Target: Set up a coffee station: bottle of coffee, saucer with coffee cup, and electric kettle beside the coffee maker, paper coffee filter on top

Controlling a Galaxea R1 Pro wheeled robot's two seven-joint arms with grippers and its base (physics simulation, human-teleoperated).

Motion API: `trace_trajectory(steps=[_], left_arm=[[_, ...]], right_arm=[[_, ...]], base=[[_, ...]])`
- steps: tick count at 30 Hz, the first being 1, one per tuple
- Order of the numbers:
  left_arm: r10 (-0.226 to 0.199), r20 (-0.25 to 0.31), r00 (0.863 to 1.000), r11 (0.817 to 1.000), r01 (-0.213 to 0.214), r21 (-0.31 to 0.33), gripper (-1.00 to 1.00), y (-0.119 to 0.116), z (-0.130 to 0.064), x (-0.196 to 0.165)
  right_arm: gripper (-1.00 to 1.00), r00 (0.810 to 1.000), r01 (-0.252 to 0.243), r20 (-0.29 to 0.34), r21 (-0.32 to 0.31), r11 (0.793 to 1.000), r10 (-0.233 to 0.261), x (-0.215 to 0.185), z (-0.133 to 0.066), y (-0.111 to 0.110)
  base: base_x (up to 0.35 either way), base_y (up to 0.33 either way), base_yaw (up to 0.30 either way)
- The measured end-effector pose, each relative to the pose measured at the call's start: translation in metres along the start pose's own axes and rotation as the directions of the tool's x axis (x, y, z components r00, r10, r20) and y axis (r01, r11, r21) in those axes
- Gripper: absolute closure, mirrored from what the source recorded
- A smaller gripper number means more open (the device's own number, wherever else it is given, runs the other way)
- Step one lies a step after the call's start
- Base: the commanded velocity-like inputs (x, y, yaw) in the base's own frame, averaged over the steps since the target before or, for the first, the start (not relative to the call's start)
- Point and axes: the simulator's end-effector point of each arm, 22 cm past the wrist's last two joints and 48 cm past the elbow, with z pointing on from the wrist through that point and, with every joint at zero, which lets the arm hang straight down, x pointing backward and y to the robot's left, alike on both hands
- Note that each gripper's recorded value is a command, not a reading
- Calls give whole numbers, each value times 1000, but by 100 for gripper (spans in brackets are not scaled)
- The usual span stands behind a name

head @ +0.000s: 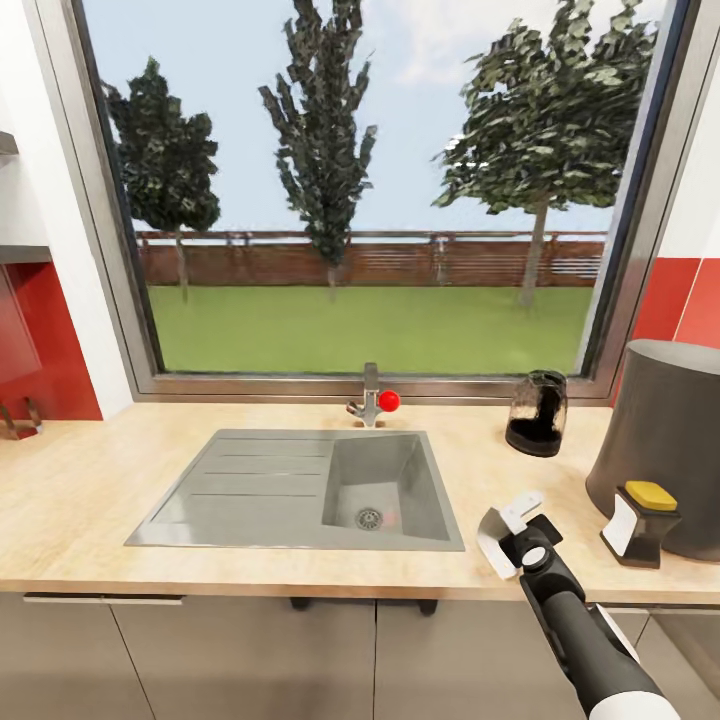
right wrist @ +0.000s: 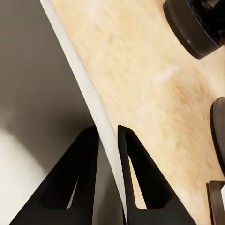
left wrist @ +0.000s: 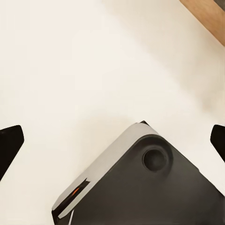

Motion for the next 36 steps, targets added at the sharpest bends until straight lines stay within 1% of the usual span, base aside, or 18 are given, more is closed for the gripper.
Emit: trace_trajectory(steps=[23,29,31,33,34,36], left_arm=[[0,1,1000,1000,0,1,-100,0,0,0],[0,1,1000,1000,0,1,-100,0,-7,-3],[0,1,1000,1000,0,1,-100,1,-9,-4],[0,1,1000,1000,0,1,-100,1,-11,-5],[0,0,1000,1000,0,1,-100,1,-12,-5],[0,0,1000,1000,0,1,-100,1,-14,-6]], right_arm=[[100,1000,-2,-2,1,1000,2,1,0,0],[100,1000,-11,2,-1,1000,11,-5,-5,-4],[100,1000,-18,13,4,1000,18,-11,-8,-9],[100,999,-35,38,18,999,34,-24,-14,-19],[100,997,-52,58,26,998,50,-34,-19,-26],[100,989,-110,99,34,993,107,-54,-30,-42]], base=[[0,0,0],[0,0,0],[0,0,0],[0,0,0],[0,0,0],[0,0,0]])
